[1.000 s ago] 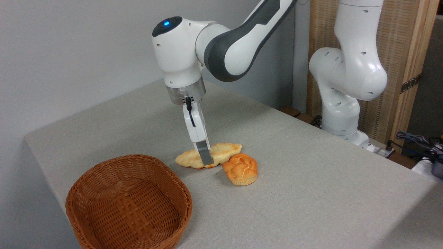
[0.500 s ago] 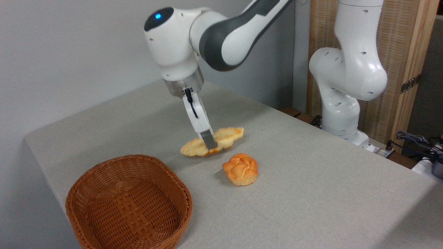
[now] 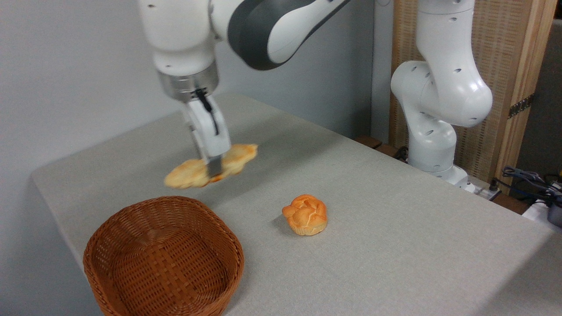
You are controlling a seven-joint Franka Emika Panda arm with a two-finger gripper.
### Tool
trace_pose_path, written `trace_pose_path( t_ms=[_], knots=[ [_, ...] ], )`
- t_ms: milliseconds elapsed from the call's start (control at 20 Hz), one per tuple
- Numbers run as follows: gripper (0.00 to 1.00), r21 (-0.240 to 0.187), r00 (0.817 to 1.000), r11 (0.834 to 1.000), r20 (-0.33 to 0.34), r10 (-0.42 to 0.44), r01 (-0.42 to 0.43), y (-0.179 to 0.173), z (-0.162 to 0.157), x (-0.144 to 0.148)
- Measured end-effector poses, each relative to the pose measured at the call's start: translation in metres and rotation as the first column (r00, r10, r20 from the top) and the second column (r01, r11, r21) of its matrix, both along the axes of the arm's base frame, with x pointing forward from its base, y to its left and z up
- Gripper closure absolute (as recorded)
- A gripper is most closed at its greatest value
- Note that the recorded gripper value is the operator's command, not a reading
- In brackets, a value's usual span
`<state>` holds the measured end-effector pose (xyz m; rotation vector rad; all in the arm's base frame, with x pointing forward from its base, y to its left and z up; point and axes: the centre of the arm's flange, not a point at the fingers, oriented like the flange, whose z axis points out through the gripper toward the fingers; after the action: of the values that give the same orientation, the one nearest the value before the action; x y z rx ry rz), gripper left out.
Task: Put bread into the basket
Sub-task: 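Carry the held loaf over the wicker basket and lower it, then open the gripper to release the loaf into the basket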
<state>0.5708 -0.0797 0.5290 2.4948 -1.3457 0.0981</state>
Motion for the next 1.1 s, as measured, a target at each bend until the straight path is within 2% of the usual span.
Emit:
trace_pose_path(
  t_ms=[100,200,300,350,400,450,1100],
  knots=[
    [0.6,-0.013,0.995,0.999,0.088,0.051,-0.05,0.006,-0.001,0.029],
    [0.6,-0.04,0.978,0.994,0.179,0.111,-0.106,0.016,-0.002,0.05],
    [0.53,-0.05,0.959,0.988,0.236,0.155,-0.148,0.027,-0.008,0.064],
    [0.35,-0.05,0.953,0.986,0.253,0.166,-0.159,0.029,-0.012,0.069],
    [0.07,-0.05,0.95,0.985,0.261,0.171,-0.164,0.03,-0.016,0.073],
    [0.0,-0.049,0.95,0.985,0.262,0.172,-0.165,0.029,-0.019,0.074],
    [0.0,-0.049,0.951,0.986,0.258,0.169,-0.162,0.026,-0.023,0.076]
  ],
)
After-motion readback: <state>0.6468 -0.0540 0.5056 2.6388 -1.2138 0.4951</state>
